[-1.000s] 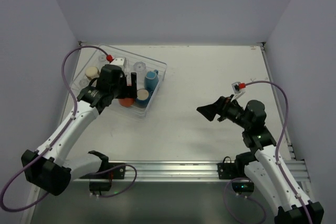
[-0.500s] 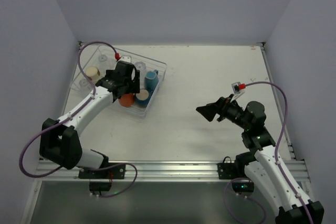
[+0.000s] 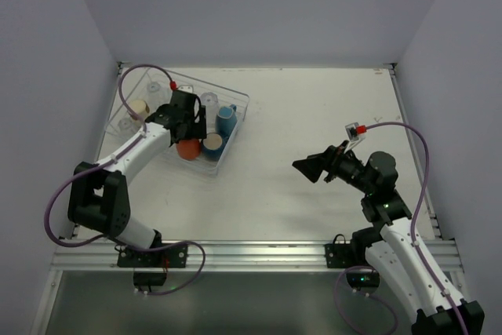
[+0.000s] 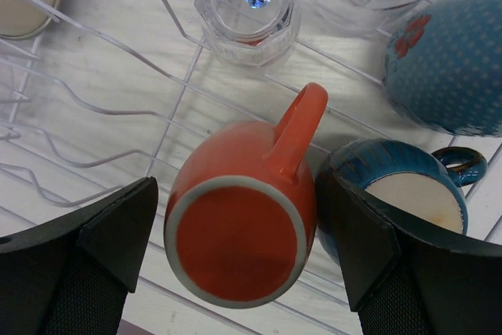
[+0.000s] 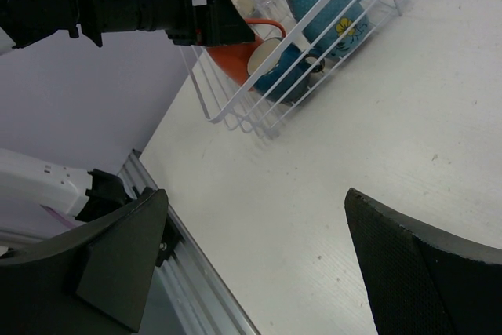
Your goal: Unload the cups from the dish rack
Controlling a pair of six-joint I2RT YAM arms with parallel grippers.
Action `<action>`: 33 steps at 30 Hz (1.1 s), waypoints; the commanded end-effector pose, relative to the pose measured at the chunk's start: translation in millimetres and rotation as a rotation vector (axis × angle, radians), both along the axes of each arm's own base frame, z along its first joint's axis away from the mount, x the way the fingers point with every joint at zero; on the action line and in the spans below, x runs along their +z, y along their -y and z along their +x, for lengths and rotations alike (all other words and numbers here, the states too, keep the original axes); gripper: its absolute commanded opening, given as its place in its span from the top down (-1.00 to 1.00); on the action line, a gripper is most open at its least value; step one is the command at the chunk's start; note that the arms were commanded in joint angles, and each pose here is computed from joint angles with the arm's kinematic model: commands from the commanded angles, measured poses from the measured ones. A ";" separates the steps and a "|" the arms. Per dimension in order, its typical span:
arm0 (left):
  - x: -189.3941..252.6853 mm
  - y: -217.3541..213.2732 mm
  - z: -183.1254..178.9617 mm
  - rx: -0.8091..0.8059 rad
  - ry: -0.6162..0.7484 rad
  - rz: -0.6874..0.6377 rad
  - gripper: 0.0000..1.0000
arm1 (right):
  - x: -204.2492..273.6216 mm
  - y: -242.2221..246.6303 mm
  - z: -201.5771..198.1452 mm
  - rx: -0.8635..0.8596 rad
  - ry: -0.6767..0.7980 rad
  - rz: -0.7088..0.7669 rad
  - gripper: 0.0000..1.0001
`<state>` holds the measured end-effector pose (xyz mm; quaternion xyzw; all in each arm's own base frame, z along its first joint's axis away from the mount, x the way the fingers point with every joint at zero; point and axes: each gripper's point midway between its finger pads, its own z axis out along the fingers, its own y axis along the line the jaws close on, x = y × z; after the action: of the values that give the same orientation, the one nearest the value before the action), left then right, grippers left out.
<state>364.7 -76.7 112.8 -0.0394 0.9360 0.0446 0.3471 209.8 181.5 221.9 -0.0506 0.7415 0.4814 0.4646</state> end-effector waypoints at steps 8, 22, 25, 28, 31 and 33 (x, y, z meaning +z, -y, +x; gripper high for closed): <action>6.1 -5.3 4.7 -0.005 0.027 -0.044 -0.34 | 12.5 -3.6 -3.1 0.026 0.048 0.022 -0.93; 83.8 -19.8 -3.5 0.032 0.231 -0.091 0.27 | 19.5 -15.1 3.0 0.046 0.015 0.062 -0.93; 105.9 -17.8 -4.3 0.032 0.295 -0.124 0.29 | 28.4 -27.2 10.0 0.044 0.004 0.090 -0.92; 126.3 -11.8 -5.6 0.017 0.356 -0.176 0.29 | 37.0 -42.9 21.9 0.039 -0.014 0.113 -0.91; 147.6 1.4 -8.2 -0.024 0.413 -0.262 0.30 | 61.8 -64.9 25.4 0.080 0.005 0.180 -0.86; 164.7 10.2 -11.6 -0.051 0.457 -0.325 0.30 | 75.6 -85.7 27.9 0.131 0.018 0.219 -0.86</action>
<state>339.0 -67.7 208.1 -0.0722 0.8880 -0.0415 0.4522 225.5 246.3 230.7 -0.0421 0.7456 0.5393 0.3892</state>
